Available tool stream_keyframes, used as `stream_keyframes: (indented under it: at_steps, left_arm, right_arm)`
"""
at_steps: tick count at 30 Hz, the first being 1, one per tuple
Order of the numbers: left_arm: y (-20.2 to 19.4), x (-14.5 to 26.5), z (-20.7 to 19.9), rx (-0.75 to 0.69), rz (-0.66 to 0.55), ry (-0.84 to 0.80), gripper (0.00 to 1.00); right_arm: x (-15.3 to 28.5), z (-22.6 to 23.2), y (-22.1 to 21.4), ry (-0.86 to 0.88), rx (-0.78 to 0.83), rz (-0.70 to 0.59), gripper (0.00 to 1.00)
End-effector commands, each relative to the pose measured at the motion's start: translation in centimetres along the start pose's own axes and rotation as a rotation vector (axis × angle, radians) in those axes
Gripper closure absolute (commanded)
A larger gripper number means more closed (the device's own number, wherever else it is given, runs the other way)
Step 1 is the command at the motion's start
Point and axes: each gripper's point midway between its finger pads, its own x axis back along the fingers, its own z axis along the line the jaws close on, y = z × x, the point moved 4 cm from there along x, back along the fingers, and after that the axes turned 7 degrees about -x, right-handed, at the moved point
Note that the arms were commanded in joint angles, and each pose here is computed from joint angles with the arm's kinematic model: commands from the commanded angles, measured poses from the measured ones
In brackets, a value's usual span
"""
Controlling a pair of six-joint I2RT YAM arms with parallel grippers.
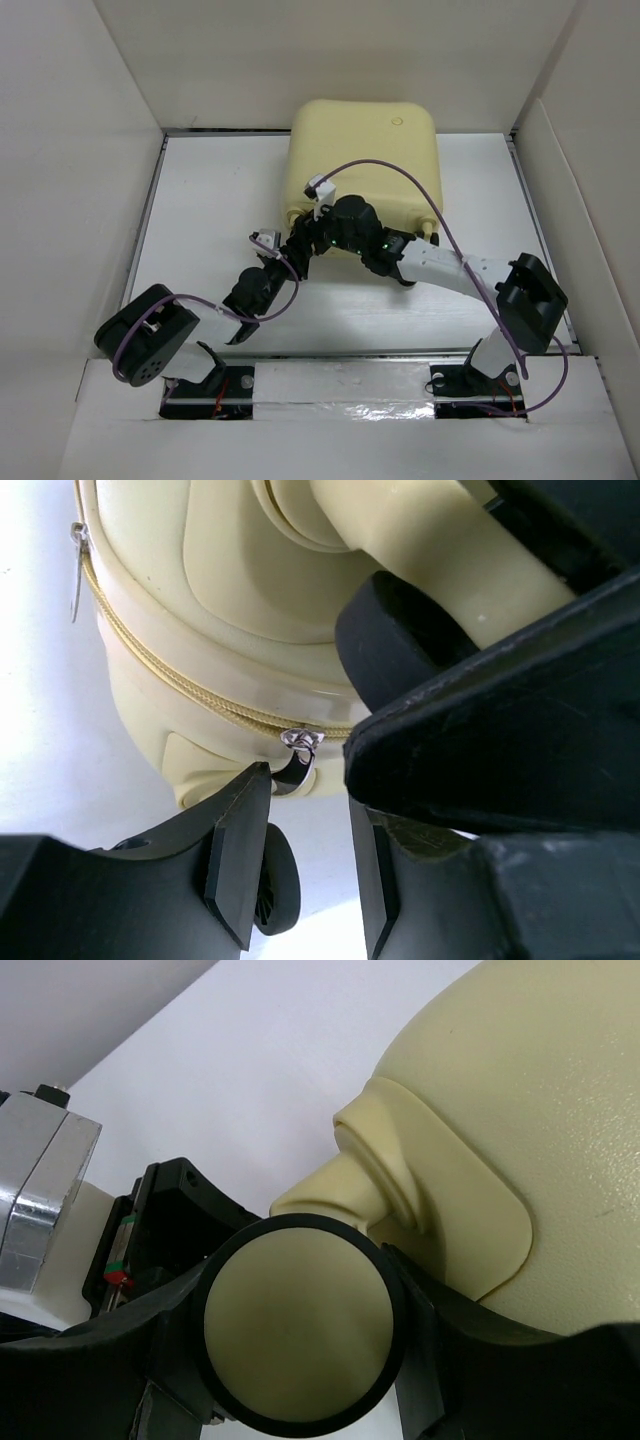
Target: Pack the luggage
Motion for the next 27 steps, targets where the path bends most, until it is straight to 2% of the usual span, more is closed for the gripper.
stream_keyframes:
  at_steps: [1, 8, 13, 16, 20, 27]
  left_arm:
    - [9.3, -0.5, -2.5, 0.093, -0.402, -0.096, 0.67]
    - [9.3, -0.8, -2.3, 0.087, -0.407, -0.072, 0.67]
    - [10.5, -1.4, -2.6, 0.095, -0.452, -0.071, 0.68]
    - [11.2, -1.4, -2.2, 0.111, -0.495, -0.041, 0.73]
    - [12.3, -1.2, -1.9, 0.147, -0.547, -0.019, 0.84]
    - [13.8, -1.0, -2.1, 0.179, -0.630, -0.027, 0.95]
  right_arm:
    - [2.5, 3.0, 9.3, 0.024, 0.044, -0.246, 1.00]
    - [2.5, 2.8, 9.7, -0.006, 0.090, -0.209, 1.00]
    - [2.7, 4.3, 9.7, 0.020, 0.120, -0.194, 1.00]
    - [2.7, 4.9, 9.5, 0.035, 0.135, -0.180, 1.00]
    - [2.6, 5.7, 8.5, 0.088, 0.140, -0.160, 1.00]
    - [2.0, 7.0, 5.7, 0.159, 0.134, -0.113, 1.00]
